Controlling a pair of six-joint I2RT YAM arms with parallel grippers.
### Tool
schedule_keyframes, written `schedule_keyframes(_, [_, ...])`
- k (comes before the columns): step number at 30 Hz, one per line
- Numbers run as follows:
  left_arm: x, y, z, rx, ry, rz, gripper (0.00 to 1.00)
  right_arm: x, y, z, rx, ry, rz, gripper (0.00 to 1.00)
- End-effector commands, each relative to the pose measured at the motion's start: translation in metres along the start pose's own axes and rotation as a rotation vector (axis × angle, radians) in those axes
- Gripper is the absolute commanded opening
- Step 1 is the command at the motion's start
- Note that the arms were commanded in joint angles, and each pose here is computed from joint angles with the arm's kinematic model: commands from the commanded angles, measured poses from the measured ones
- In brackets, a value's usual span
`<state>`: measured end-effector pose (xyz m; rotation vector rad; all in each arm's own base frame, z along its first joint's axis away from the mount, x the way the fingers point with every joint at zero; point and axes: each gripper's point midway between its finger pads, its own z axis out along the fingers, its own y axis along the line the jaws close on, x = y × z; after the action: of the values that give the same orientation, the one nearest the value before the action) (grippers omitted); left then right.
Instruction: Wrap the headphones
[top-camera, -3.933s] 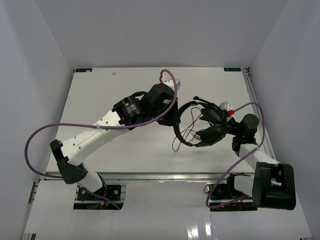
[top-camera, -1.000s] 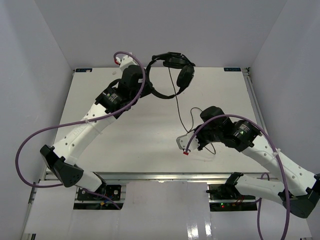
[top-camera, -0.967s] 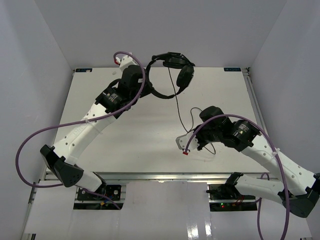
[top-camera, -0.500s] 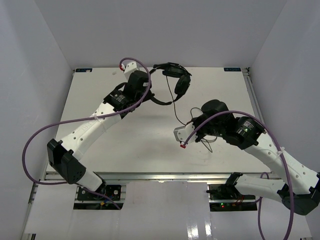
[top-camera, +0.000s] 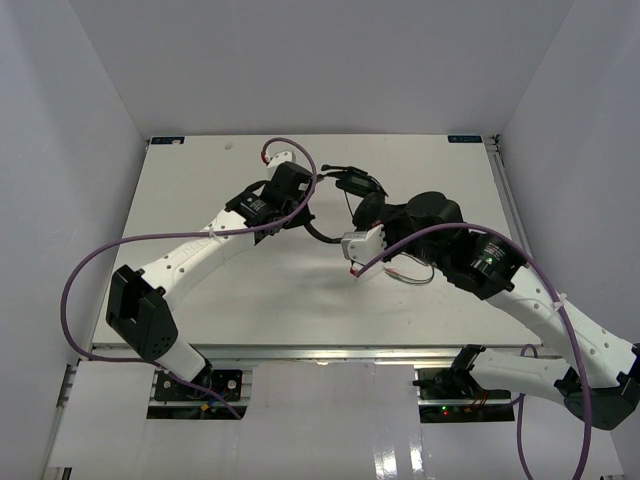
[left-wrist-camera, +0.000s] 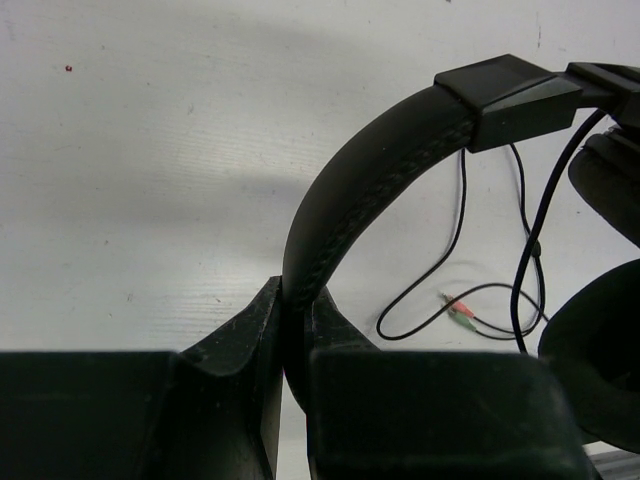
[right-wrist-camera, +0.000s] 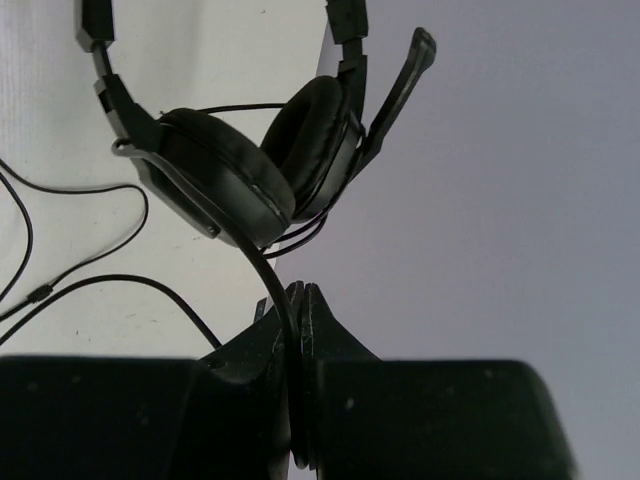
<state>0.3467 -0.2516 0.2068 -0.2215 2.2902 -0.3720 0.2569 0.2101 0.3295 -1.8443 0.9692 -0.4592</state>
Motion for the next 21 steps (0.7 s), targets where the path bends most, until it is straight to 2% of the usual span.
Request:
schedule_keyframes(1, [-0.009,-0.023,-0.009,0.097,-0.024,-0.019,0.0,-0.006,-0.02,-0.002,0.077,-0.024,0.015,0.08])
schedule_keyframes(7, [-0.021,-0.032,-0.014,0.116,-0.05,-0.063,0.0,-0.012,0.004,-0.007,0.004,-0.074,0.011,0.08])
schedule_keyframes(15, [-0.037,-0.051,-0.011,0.139,-0.064,-0.144,0.0,-0.032,0.062,-0.02,-0.187,-0.225,-0.015,0.08])
schedule_keyframes(21, [-0.043,-0.063,0.001,0.137,-0.059,-0.168,0.0,-0.035,0.067,-0.024,-0.178,-0.246,-0.031,0.08])
